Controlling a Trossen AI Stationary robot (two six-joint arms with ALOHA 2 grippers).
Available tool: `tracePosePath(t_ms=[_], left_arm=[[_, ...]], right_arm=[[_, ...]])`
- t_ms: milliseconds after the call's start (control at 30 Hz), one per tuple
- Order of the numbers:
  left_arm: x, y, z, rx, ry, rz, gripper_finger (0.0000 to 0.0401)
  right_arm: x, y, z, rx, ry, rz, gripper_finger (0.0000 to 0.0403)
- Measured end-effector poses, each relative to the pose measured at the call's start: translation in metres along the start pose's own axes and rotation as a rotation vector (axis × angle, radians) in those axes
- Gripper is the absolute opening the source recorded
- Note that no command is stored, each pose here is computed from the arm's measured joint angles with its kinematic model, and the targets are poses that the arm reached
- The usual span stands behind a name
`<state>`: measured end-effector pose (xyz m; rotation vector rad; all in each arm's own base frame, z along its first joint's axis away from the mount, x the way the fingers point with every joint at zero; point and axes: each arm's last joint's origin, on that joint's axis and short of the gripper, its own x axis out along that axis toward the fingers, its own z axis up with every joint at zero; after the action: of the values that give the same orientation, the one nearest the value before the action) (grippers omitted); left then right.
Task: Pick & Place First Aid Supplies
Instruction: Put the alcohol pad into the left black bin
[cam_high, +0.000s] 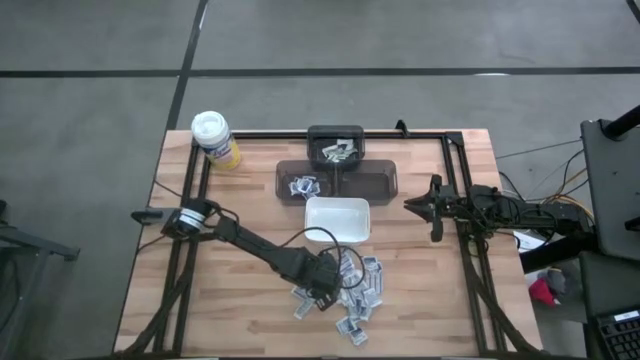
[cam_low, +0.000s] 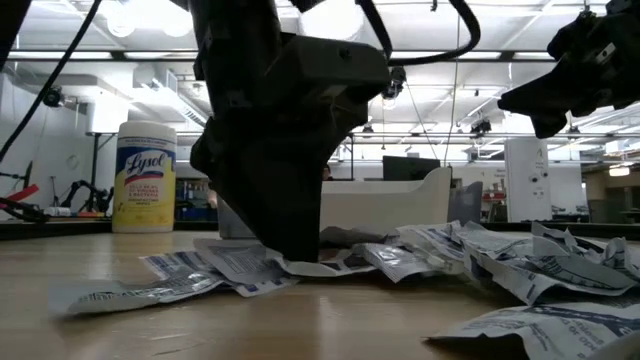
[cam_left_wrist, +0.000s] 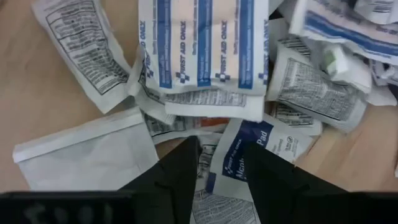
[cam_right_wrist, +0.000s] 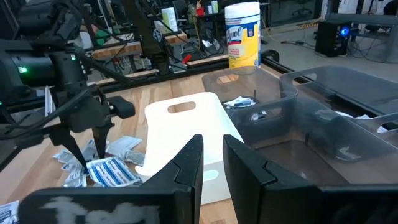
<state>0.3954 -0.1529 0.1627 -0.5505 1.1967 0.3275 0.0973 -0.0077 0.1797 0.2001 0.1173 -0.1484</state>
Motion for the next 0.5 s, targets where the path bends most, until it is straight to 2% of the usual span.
tracePosePath(t_ms=[267,500], left_arm=[[0.0007,0.0009,-0.0005,-0.018,0.008,0.008,0.0135],[0.0007,0.0013,-0.0007,-0.044,0.008,0.013,0.0079]], right_arm=[[0.0,0.0,-0.0001,0.0,0.001,0.0,0.0059],[0.0,0.0,-0.0002,-0.001,0.003,0.001,0.0059]])
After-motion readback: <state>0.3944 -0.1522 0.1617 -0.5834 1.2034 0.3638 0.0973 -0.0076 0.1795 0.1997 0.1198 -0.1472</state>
